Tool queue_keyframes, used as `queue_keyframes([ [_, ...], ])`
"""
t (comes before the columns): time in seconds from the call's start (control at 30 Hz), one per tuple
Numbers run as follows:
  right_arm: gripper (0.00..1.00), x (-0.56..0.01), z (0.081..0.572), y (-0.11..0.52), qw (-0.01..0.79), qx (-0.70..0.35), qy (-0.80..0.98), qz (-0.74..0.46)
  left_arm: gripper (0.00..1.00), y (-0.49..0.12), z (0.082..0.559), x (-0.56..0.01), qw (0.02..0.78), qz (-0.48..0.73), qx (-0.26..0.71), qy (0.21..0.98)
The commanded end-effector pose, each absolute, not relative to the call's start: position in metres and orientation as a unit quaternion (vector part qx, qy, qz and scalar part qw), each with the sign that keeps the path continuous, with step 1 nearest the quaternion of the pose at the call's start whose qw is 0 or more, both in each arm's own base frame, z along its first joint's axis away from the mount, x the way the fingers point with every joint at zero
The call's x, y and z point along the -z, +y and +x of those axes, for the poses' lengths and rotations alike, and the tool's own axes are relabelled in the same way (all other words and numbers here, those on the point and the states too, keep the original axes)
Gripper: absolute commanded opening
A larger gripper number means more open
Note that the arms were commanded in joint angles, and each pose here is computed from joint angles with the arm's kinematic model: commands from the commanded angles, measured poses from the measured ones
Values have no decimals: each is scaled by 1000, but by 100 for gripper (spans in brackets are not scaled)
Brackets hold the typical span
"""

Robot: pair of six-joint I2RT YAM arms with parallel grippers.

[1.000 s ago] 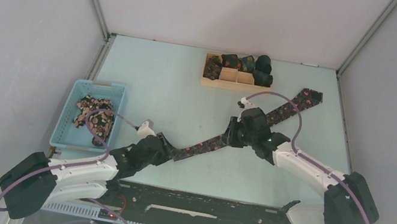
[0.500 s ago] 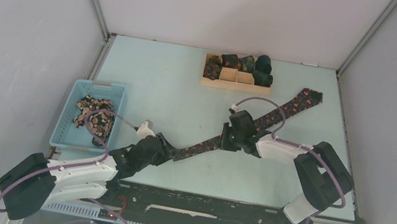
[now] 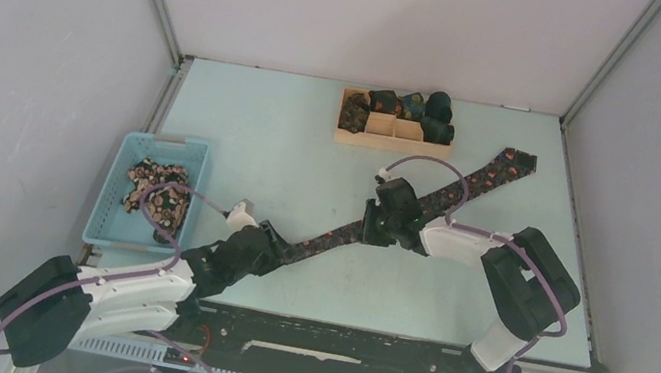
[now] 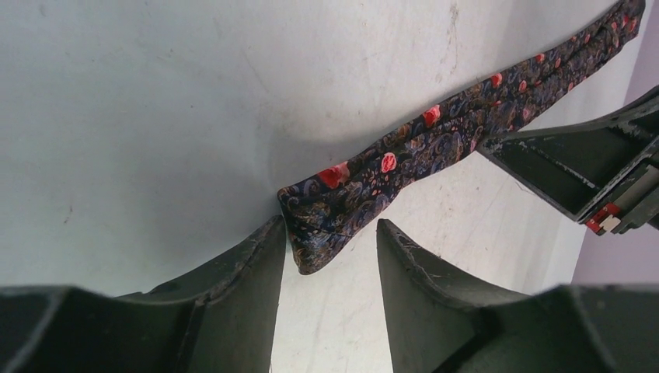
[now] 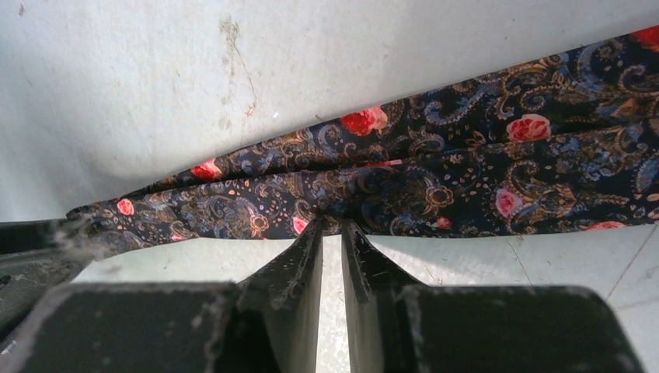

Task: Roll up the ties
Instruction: Roll the tie at the center of the board.

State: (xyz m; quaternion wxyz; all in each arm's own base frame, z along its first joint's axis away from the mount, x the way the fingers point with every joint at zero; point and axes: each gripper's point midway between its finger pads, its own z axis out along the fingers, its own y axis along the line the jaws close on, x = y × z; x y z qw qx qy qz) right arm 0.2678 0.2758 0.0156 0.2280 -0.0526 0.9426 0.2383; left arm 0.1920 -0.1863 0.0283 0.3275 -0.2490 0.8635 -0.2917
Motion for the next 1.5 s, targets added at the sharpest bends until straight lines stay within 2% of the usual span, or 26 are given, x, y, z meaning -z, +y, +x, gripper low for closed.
queue_keyframes([
  [0.0,20,-44,273,280,255,-247,932,-76,54,-173,194,-23,340,-276,275,856],
  [0.33,22,-68,265,283,272,-259,922,-97,50,-168,197,-19,341,-295,260,854],
  [0.5,21,-71,262,286,275,-259,920,-103,42,-170,201,-19,345,-289,253,856],
  [0.6,21,-73,259,292,277,-264,917,-111,34,-171,204,-20,348,-284,247,859],
  [0.73,21,-75,254,298,277,-272,914,-114,8,-172,204,-20,348,-283,248,859],
  [0.8,21,-78,252,303,279,-280,911,-115,0,-169,203,-20,348,-290,246,857],
  [1.27,21,-100,224,382,262,-353,883,-163,0,-159,199,-32,364,-282,246,853],
  [1.47,20,-88,210,410,236,-361,884,-181,0,-156,199,-36,372,-278,244,852],
])
